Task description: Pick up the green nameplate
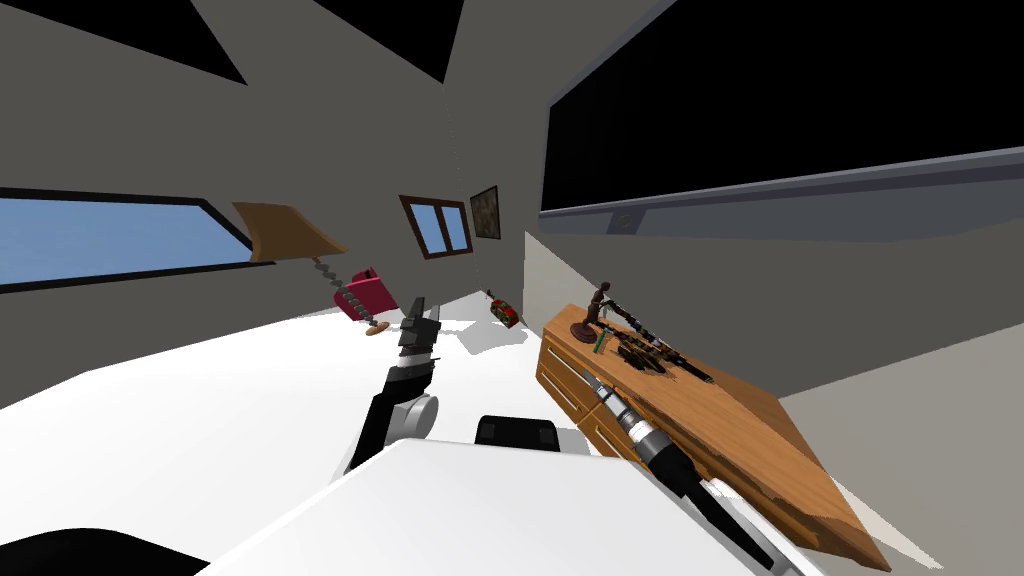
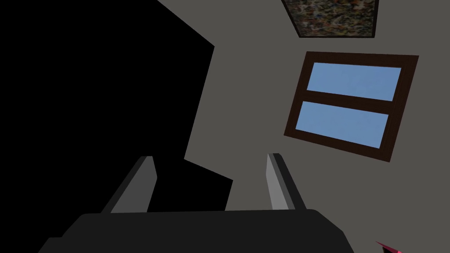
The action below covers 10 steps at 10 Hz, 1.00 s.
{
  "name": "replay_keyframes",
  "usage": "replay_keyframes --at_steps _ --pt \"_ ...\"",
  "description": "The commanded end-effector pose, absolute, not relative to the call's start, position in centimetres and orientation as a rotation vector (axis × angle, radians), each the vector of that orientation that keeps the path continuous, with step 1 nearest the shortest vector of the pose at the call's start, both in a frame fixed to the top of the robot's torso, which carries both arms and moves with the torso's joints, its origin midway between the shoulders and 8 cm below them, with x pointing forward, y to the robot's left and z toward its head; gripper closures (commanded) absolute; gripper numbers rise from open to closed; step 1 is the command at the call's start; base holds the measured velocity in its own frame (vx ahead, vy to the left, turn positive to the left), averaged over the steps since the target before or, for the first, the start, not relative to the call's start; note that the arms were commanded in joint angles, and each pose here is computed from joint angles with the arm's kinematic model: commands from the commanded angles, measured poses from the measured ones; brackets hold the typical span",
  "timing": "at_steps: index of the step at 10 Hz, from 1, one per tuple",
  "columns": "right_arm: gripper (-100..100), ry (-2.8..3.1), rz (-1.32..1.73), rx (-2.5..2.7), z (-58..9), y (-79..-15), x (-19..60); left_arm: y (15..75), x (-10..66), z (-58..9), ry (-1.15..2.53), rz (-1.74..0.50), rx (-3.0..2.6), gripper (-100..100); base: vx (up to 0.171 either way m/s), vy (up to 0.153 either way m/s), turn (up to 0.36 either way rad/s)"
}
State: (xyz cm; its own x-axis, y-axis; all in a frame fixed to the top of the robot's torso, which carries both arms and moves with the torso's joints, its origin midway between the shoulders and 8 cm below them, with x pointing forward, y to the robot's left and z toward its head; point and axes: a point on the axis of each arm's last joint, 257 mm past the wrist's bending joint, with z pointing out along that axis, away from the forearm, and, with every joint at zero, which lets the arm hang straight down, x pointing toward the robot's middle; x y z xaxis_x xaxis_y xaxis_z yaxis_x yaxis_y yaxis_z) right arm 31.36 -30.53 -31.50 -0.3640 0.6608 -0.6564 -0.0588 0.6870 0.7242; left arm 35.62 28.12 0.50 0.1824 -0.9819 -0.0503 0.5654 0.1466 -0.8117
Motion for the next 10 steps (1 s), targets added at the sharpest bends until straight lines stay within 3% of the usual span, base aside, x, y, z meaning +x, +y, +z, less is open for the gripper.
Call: replay_keyframes --at_steps 1,10 --pt "-100 1.880 0.738 0.412 -33.1 -31.8 30.0 28.1 35.6 0.5 0.691 -1.251 -0.753 0 0.015 0.018 0.053" --pt "-100 2.208 0.401 0.045 -39.2 -39.1 23.9 28.1 35.6 0.5 0.691 -1.251 -0.753 0 0.019 0.023 0.072"
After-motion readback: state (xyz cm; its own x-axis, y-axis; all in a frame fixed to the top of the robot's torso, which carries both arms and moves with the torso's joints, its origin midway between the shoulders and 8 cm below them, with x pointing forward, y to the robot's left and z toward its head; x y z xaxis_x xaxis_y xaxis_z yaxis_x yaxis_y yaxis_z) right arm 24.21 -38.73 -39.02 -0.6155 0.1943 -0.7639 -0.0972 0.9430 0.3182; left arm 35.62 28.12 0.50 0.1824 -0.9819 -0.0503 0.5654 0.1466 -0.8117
